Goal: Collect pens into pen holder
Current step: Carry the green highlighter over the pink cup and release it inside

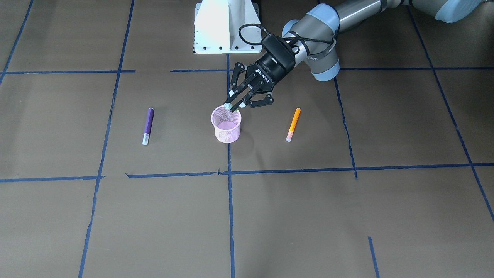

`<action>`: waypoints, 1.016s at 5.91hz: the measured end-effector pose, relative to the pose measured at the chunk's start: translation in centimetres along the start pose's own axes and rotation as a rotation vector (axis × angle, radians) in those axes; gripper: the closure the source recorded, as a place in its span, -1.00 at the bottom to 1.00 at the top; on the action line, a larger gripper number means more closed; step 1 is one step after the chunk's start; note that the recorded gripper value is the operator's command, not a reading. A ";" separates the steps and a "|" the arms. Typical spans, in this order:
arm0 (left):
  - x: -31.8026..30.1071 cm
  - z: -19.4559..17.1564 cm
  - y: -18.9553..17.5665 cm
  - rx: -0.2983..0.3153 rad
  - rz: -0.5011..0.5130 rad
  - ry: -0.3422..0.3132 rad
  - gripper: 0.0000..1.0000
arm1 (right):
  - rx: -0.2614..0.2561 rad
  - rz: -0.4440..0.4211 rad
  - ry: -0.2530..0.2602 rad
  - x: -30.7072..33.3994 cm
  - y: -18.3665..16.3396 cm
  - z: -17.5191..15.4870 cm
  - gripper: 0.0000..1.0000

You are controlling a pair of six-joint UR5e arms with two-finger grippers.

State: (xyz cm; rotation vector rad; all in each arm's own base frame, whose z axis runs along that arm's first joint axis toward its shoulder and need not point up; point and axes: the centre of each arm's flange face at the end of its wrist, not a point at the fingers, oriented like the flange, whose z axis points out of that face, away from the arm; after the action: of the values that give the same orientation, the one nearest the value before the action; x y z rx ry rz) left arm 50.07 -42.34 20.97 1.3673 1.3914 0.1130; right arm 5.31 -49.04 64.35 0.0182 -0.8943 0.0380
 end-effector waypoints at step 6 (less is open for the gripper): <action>0.3 2.8 4.5 0.029 -0.008 0.008 1.00 | -0.009 0.000 0.002 0.0 -0.1 0.5 -1.00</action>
State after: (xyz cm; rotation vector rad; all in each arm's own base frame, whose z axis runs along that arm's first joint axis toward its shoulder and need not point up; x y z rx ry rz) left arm 54.96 -42.33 22.96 1.3871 1.4095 0.0931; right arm 4.97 -49.13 64.67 0.0099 -0.8923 0.0336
